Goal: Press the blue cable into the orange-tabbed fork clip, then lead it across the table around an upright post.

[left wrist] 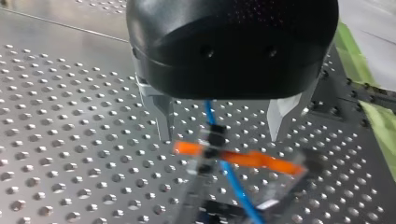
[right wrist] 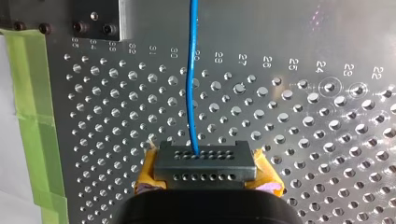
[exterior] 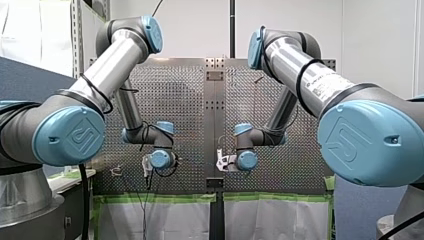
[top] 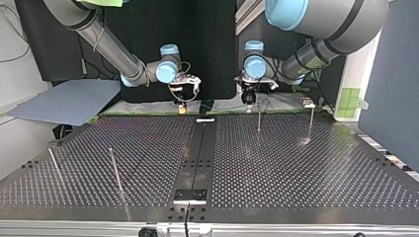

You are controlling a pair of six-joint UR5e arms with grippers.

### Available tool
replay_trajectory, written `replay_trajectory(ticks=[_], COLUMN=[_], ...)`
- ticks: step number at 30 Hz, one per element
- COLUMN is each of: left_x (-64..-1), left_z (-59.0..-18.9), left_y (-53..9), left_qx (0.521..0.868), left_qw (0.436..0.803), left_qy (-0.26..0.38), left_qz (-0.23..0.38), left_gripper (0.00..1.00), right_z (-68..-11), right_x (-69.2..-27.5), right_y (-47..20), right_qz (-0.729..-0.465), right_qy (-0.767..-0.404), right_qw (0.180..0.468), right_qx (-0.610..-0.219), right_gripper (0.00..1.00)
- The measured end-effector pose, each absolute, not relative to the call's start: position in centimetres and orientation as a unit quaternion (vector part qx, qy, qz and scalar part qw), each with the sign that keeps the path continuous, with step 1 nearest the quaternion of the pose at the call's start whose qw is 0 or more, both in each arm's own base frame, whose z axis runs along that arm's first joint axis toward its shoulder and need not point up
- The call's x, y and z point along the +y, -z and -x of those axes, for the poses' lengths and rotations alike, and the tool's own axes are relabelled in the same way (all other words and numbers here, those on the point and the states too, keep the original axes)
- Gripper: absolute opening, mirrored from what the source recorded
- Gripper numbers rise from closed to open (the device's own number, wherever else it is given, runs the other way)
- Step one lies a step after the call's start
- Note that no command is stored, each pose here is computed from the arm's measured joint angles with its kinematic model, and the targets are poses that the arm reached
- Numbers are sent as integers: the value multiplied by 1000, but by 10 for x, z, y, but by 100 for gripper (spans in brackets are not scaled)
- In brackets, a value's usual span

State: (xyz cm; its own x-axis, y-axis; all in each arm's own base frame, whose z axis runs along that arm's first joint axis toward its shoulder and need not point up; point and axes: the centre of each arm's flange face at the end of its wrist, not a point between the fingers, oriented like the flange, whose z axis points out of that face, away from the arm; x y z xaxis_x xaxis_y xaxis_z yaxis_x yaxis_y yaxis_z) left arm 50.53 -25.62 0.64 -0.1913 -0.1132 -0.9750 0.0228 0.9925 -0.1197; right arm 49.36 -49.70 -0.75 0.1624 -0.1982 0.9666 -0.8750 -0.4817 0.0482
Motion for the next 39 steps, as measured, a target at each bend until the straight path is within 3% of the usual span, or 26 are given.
replay_trajectory(ticks=[12, 39], left_x=[-261, -260], left_z=[-523, -524], left_y=[5, 5], left_qx=[764, 766], left_qw=[644, 642], left_qy=[28, 18], left_qz=[33, 28], left_gripper=[100, 100], right_z=[-492, -472], right_x=[-502, -527], right_y=[-24, -194], right_qz=[-684, -615], right_qy=[-517, -570], right_qw=[335, 380], right_qx=[-391, -390], right_gripper=[0, 0])
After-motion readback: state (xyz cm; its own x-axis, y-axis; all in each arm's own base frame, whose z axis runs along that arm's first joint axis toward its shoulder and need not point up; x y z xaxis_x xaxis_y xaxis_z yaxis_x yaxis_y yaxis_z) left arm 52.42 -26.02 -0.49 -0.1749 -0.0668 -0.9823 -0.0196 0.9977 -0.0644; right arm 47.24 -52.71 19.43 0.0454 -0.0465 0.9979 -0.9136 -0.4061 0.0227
